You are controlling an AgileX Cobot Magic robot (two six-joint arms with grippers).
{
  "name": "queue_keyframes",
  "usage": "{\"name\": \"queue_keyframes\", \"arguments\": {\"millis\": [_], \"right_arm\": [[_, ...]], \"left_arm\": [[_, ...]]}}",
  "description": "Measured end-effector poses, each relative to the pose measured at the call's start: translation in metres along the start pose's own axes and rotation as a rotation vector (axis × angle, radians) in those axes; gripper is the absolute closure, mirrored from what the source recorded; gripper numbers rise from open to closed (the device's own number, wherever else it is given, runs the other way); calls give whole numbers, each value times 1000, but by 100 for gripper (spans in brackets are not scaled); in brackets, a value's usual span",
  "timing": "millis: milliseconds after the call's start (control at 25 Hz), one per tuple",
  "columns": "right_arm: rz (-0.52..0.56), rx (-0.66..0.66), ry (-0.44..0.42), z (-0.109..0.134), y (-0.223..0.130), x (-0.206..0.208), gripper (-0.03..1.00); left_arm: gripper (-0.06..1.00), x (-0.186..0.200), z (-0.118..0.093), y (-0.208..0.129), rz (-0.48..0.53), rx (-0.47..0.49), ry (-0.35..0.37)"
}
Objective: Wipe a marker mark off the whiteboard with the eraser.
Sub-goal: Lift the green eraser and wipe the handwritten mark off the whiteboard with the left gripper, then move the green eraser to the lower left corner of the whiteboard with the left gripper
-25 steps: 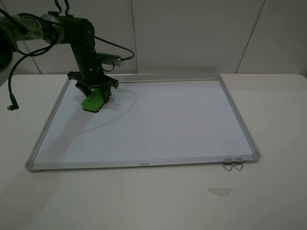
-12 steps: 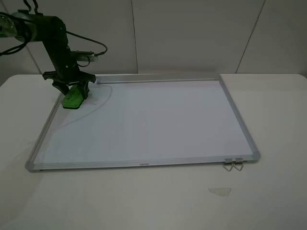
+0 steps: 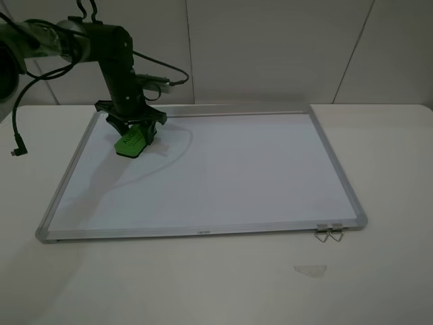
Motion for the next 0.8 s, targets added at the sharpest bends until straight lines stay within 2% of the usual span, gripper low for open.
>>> {"name": "queue_keyframes", "arguments": {"millis": [120,240,560,800], "right_arm": [[0,0,0,0,0,0,15],[0,0,0,0,0,0,15],[0,0,0,0,0,0,15],[0,0,0,0,0,0,15]], "left_arm": [[35,1,-29,8,-16,-64,0],[35,1,-45,12,-25,-98,-3],[35,3,-42,11,-19,-80,-16],[35,20,-28,-2,29,11,-24]]}}
Point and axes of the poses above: a point on each arm's last joint axis where the gripper is mounted, x pointing back along that axis away from the gripper, z along the wrist's bending axis when the last joint is at zero, y = z × x, the point moved 5 cm from there along -x, pointing out along that axis toward the gripper, and after that the axes turned 13 degrees about -x, right-handed, at the moved point
